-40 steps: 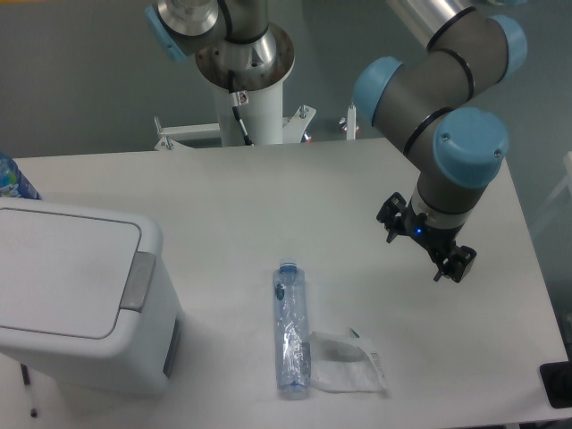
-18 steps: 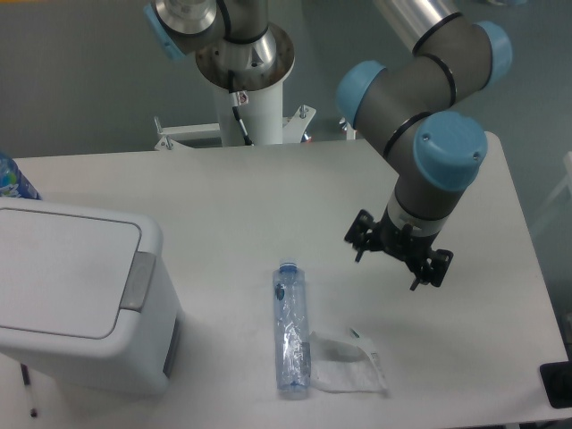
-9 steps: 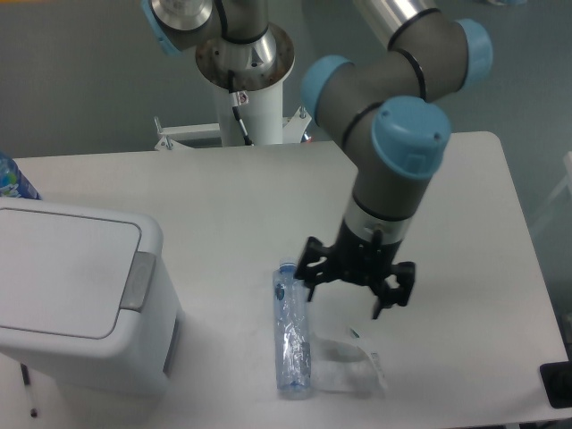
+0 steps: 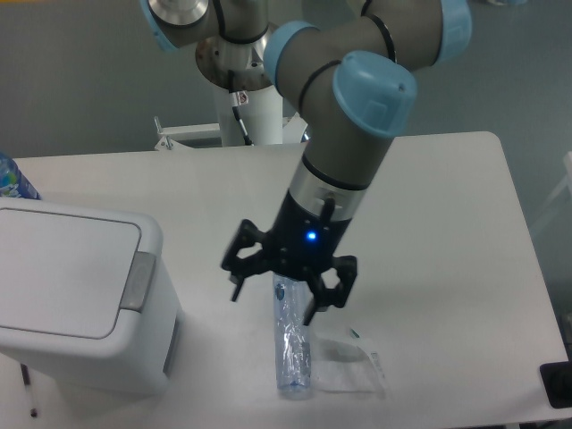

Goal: Open the trash can

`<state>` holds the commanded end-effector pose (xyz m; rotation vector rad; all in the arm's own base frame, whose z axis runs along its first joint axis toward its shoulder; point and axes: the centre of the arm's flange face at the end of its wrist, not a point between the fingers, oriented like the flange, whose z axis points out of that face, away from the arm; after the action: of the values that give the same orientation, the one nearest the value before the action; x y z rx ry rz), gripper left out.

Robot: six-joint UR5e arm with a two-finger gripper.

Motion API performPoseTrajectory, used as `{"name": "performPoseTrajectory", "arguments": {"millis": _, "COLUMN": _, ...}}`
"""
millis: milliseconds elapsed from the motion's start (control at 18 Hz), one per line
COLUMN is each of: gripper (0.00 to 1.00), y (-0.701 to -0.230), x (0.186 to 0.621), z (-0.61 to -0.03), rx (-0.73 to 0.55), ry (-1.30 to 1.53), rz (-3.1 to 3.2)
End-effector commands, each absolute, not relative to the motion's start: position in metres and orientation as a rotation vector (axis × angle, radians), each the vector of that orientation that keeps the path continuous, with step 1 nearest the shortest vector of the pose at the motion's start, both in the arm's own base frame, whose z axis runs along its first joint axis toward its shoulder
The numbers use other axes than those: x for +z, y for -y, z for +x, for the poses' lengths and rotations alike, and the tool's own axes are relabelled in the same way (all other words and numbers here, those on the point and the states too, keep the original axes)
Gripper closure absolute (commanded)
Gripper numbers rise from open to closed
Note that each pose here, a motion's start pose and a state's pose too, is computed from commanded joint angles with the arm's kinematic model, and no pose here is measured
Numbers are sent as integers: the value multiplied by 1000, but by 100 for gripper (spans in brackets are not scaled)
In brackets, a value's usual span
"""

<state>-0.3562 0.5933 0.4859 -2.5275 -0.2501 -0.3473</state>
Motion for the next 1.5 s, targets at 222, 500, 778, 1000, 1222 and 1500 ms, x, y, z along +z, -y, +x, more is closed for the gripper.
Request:
{"name": "performPoseTrajectory", "arguments": {"millis": 222, "gripper": 0, "y": -594, "x": 484, "z": -353, "rx": -362, "ry": 283, "rz": -2530}}
{"name": "performPoseTrajectory", "arguments": {"millis": 500, "gripper": 0, "y": -595, "x": 498, "z": -337, "rx": -364, "ry": 287, "rz": -2520}}
{"name": "performPoseTrajectory", "arguments": {"millis": 778, "gripper": 0, "y": -595, "x": 488, "z": -304, "rx": -397, "ry": 273, "rz": -2549}}
{"name": "performPoseTrajectory", "arguments": {"millis": 1000, "gripper": 0, "y": -595, "x": 490, "z": -297, "rx": -398, "ry": 274, "rz": -2552}}
{"name": "performPoseTrajectory", "arguments": {"millis": 1222, "gripper": 0, "y": -595, "x": 492, "z": -295, "rx": -405, "ry": 297, "rz": -2552}}
{"name": "performPoseTrajectory", "arguments": {"millis": 1500, "gripper": 0, "y": -604, "x": 488, "z": -287, "rx": -413, "ry": 321, "rz": -2542}}
